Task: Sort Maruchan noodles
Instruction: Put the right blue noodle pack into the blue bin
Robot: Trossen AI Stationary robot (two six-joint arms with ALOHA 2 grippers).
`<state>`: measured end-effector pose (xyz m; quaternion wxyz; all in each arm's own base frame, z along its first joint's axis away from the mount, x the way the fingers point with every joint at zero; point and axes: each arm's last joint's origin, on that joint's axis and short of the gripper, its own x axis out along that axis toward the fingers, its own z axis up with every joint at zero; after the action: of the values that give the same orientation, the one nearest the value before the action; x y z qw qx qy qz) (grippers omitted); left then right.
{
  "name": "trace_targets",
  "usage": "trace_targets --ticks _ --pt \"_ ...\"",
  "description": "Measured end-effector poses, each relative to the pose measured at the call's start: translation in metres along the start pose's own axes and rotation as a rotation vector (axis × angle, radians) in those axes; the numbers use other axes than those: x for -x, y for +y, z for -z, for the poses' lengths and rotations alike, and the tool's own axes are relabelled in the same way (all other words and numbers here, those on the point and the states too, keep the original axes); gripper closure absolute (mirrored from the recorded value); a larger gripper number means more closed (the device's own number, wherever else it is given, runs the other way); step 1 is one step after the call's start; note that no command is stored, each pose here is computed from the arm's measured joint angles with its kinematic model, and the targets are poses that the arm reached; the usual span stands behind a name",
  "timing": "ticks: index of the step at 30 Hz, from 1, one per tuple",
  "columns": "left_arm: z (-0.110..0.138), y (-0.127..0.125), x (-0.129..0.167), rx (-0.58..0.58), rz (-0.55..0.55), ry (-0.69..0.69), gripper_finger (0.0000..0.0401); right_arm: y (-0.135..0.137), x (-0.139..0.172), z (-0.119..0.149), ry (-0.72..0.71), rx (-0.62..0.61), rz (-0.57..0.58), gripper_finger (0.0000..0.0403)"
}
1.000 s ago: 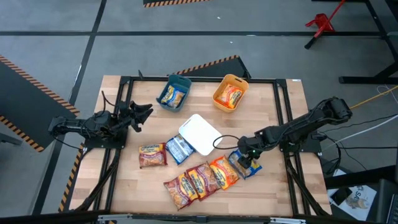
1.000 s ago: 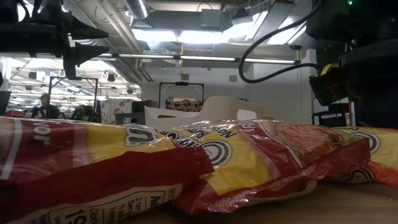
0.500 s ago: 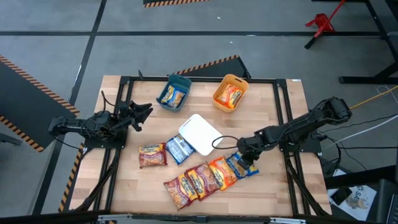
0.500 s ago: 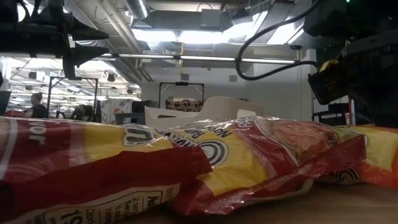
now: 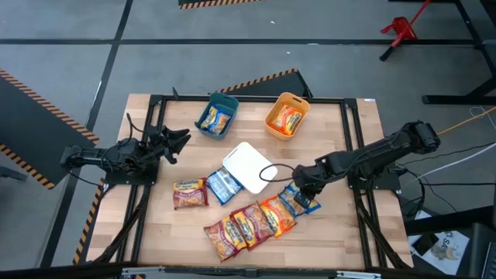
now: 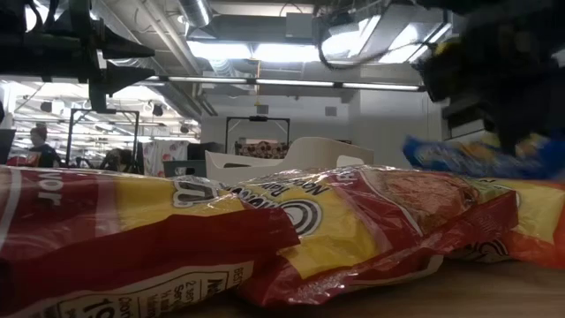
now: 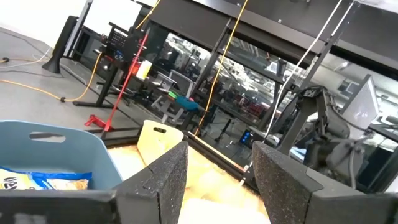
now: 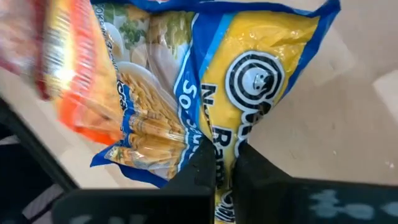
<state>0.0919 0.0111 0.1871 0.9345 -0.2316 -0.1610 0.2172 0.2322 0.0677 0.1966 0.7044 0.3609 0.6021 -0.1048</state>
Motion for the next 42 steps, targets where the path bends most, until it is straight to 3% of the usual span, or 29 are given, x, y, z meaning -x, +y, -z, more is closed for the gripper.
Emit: trace_targets --ticks 11,18,23,31,38,42 --pt "0.001 0.000 0.000 -0.007 -0.004 0.008 0.0227 0.015 0.064 -0.046 -0.179 0.028 -0.049 0.0402" --pt "0.002 0.001 0.000 -0.014 -0.008 0.020 0.0227 0.014 0.127 -0.096 -0.464 0.030 -0.099 0.0402" --pt "0.002 0.001 0.000 -0.014 -0.009 0.019 0.0227 0.002 0.146 -0.139 -0.673 -0.036 -0.125 0.0403" --pt "0.002 0.001 0.000 -0.014 -0.008 0.020 0.0227 -0.006 0.120 -0.214 -0.918 -0.205 -0.311 0.0403" --pt "0.002 0.001 0.000 -0.021 -0.009 0.022 0.0227 -0.006 0.075 -0.259 -1.038 -0.387 -0.494 0.0403" --pt "0.003 0.001 0.000 -0.023 -0.011 0.025 0.0227 -0.009 0.050 -0.276 -1.017 -0.453 -0.453 0.0403"
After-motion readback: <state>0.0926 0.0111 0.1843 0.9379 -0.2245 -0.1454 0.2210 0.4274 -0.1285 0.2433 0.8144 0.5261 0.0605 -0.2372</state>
